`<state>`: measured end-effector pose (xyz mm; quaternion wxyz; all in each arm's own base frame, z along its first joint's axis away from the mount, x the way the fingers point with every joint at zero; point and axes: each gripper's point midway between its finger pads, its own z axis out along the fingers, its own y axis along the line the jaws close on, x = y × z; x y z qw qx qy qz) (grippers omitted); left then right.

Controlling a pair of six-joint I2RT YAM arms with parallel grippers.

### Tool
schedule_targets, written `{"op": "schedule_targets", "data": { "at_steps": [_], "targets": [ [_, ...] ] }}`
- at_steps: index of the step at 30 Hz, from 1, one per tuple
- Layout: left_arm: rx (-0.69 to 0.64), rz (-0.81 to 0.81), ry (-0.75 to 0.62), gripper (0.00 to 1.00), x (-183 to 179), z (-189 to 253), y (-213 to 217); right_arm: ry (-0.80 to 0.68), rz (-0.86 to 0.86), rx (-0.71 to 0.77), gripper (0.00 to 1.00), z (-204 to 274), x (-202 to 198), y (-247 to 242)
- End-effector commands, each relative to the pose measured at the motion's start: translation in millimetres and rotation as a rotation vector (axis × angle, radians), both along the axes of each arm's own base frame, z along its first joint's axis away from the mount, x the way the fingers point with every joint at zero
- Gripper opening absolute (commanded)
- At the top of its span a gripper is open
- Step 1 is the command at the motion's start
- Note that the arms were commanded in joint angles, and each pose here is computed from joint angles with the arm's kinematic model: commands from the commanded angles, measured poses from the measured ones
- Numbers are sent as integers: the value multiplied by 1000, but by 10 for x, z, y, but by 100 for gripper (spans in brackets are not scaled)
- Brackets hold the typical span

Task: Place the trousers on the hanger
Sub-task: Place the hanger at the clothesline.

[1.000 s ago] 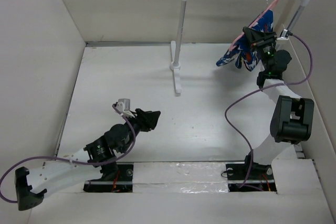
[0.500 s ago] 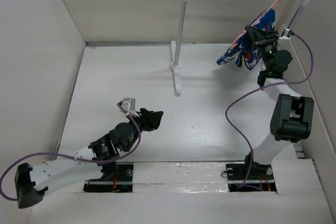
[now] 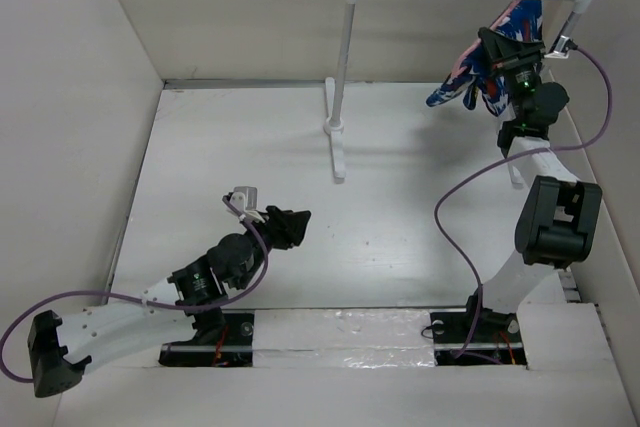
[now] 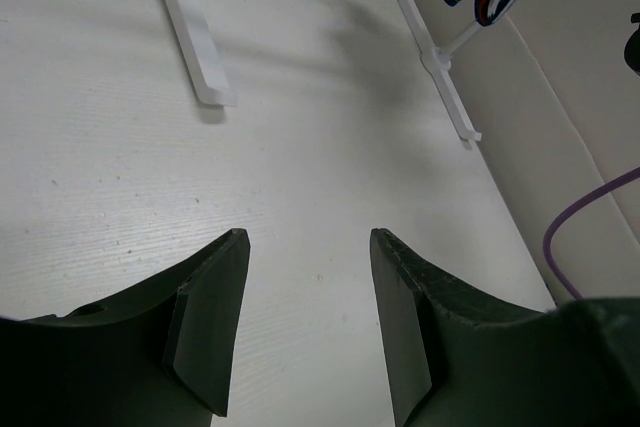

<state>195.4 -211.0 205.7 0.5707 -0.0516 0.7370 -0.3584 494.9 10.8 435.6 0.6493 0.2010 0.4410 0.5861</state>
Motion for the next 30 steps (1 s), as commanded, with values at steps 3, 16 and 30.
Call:
{"op": "schedule_targets", "data": {
  "at_steps": [3,16,30],
  "targets": [
    [-42,23,-23,49,29,145,29,-282,-42,-79,0,695,-298,47],
    [-48,23,-23,49,36,154,12,-175,-43,-79,0,95,-95,-14],
    [-54,67,-57,54,80,452,102,-211,-13,-153,100,53,-385,-34]
  ]
}}
